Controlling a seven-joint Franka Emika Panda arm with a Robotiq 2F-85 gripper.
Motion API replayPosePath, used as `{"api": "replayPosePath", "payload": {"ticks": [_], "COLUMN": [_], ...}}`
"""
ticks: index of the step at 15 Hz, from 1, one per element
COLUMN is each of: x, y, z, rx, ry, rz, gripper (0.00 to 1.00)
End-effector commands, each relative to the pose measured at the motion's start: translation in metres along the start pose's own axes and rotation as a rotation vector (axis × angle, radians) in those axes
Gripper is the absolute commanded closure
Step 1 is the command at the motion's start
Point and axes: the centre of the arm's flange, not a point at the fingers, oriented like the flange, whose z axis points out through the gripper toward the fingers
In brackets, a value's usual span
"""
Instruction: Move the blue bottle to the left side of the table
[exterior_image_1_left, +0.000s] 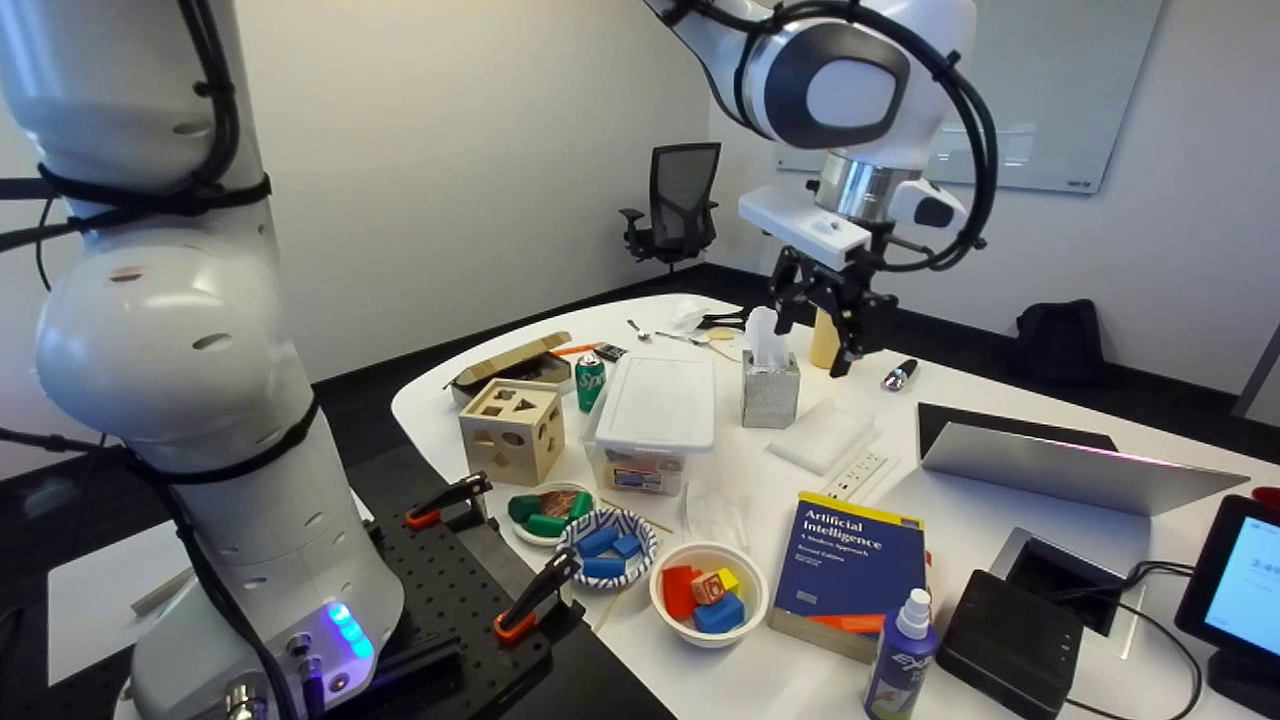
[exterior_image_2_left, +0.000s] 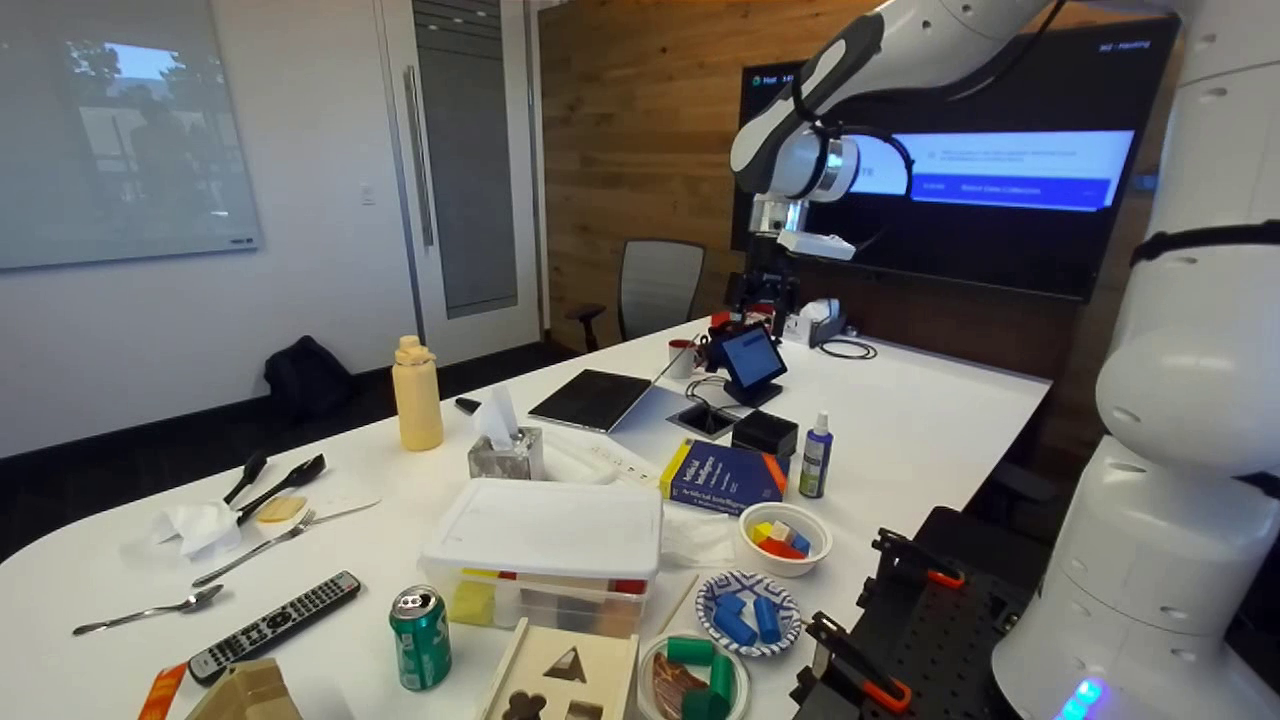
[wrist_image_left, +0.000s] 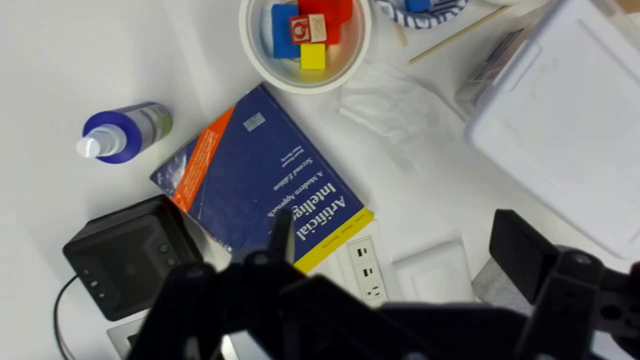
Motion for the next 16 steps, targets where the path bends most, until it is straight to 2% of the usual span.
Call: {"api": "replayPosePath", "payload": {"ticks": [1,4,7,9,16], "x": [0.024,0.027,0.022,0.012,-0.014], "y": [0.036,0.074,0.113,0.135,0.188], "z": [0.025,0.052,0.073,0.083,0.116], "rx": [-0.041,-0.041,-0.041,-0.028,-0.04], "ry": [0.047,0.077,0.071,0.035,-0.009], "rz": [0.065,0.164,0.265,0.345,0.581], "gripper": [0.0,0.0,0.0,0.0,0.0]}}
